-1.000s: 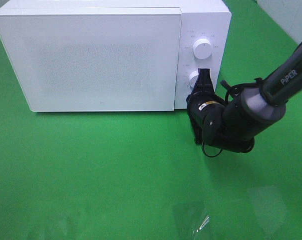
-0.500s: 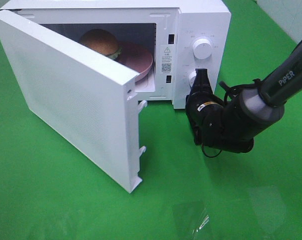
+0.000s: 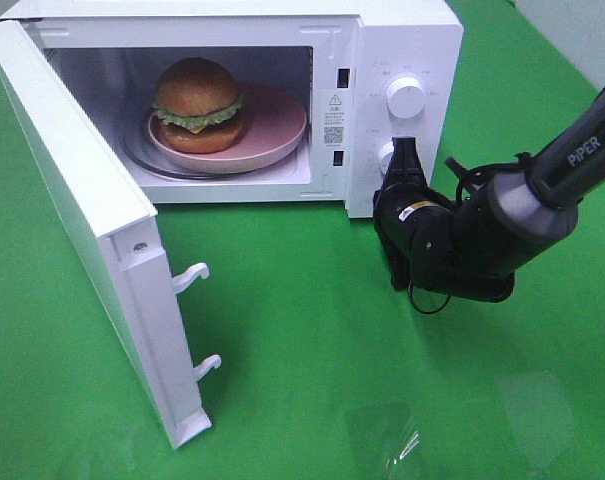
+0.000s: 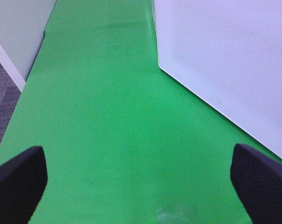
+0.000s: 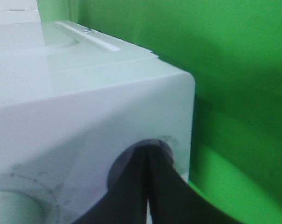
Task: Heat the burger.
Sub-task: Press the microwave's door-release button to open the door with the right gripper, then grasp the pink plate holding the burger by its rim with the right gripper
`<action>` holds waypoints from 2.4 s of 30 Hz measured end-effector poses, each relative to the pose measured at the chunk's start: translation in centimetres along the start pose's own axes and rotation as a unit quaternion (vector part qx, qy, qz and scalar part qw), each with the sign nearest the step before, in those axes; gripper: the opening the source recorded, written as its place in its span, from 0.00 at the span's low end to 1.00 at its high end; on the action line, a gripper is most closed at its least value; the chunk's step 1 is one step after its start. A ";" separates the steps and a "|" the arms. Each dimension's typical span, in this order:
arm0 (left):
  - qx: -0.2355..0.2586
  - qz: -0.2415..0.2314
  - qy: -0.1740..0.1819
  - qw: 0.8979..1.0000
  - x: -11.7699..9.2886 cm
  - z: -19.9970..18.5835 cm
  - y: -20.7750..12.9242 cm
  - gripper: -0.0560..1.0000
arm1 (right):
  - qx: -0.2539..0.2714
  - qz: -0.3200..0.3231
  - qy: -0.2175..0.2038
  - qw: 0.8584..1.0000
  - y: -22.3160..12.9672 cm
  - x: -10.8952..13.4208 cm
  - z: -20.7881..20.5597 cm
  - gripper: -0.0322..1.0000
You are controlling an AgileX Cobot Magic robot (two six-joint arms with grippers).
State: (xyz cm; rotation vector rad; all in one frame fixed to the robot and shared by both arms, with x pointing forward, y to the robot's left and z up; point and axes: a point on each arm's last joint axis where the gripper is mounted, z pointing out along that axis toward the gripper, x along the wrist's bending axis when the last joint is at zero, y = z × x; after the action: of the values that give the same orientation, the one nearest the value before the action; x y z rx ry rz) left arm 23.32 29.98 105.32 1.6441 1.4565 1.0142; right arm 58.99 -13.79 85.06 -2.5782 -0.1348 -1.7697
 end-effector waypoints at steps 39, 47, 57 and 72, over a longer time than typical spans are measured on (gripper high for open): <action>0.000 0.000 0.000 1.000 0.0 0.0 0.0 0.99 | 0.281 -0.571 -0.122 0.761 1.7 5.9 -12.1 0.09; 0.000 0.000 0.000 1.000 0.0 0.0 0.0 0.99 | 0.327 -0.687 -0.110 0.640 2.4 7.0 -14.4 0.11; 0.000 0.000 0.000 1.000 0.0 0.0 0.0 0.99 | 0.391 -0.780 -0.102 0.478 2.5 10.2 -15.4 0.12; 0.000 0.000 0.000 1.000 0.0 0.0 0.0 0.99 | 0.354 -0.925 0.069 0.121 2.4 12.5 -14.9 0.23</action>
State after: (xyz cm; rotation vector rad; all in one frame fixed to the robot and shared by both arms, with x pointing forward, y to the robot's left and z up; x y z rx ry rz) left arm 23.32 29.98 105.32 1.6441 1.4565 1.0142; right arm 49.78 -16.21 102.13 0.0512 2.6629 0.3162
